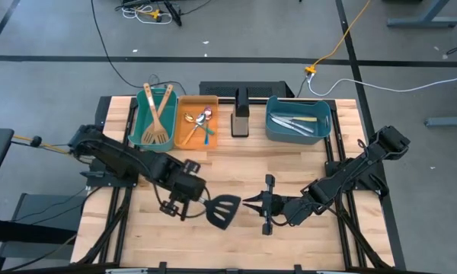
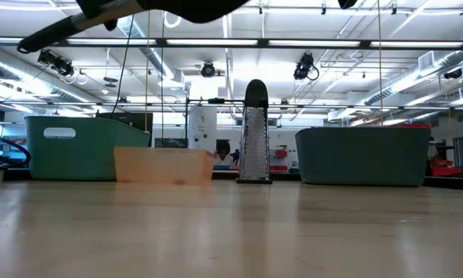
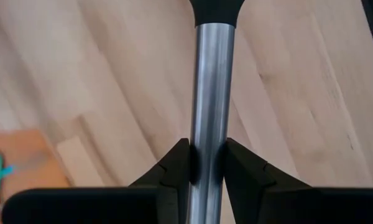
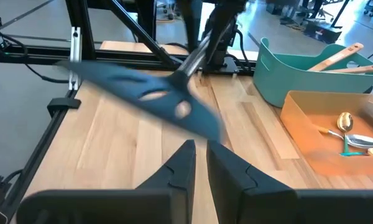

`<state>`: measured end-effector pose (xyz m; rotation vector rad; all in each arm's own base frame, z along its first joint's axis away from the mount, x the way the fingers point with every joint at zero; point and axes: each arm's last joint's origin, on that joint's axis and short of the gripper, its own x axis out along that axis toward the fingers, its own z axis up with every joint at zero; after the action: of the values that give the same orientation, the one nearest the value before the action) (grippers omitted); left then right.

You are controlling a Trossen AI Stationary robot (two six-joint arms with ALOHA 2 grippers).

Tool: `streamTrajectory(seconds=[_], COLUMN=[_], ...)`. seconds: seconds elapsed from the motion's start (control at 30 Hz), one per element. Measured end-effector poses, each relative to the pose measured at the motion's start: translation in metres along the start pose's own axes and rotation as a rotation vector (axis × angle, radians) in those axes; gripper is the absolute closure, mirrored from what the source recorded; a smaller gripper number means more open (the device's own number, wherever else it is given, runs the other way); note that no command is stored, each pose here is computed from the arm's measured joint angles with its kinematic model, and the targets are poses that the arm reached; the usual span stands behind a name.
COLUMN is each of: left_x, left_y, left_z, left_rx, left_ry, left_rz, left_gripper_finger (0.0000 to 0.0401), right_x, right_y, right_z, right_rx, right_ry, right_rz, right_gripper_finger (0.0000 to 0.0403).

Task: Pick & Place Kitchen Items
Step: Put the black spatula into the green bin

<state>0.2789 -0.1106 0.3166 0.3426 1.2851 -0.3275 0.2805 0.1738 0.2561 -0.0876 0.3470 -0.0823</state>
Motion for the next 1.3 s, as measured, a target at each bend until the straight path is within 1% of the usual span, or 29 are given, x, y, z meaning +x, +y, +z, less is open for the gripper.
streamTrajectory(seconds=[0.13,0.23,0.4,0.53,0.73,0.9,1.07,1.3], left_x=[-0.017,-0.025,-0.038,-0.046,-0.058,-0.062,-0.063,-0.062], left_y=[0.0,0.0,0.004,0.006,0.011,0.013,0.02,0.03], left_z=[-0.022,-0.041,-0.075,-0.1,-0.133,-0.154,-0.168,-0.182], left_rx=[-0.068,-0.138,-0.275,-0.394,-0.67,-0.775,-0.892,-0.98], left_ry=[-0.068,-0.079,-0.11,-0.168,-0.327,-0.405,-0.448,-0.42], left_rz=[0.043,0.092,0.265,0.362,0.587,0.649,0.718,0.789], left_gripper_finger=[0.032,0.032,0.032,0.032,0.032,0.032,0.032,0.032], right_x=[0.0,0.0,0.0,0.0,0.0,0.0,0.0,0.0], right_y=[0.0,0.0,0.0,0.0,0.0,0.0,0.0,0.0], right_z=[0.0,0.0,0.0,0.0,0.0,0.0,0.0,0.0], right_rx=[0.0,0.0,0.0,0.0,0.0,0.0,0.0,0.0], right_ry=[0.0,0.0,0.0,0.0,-0.001,0.0,-0.001,-0.001], right_rz=[0.0,-0.002,-0.003,-0.003,-0.003,-0.003,-0.003,-0.002], right_gripper_finger=[0.0353,0.0353,0.0353,0.0353,0.0353,0.0353,0.0353,0.0353])
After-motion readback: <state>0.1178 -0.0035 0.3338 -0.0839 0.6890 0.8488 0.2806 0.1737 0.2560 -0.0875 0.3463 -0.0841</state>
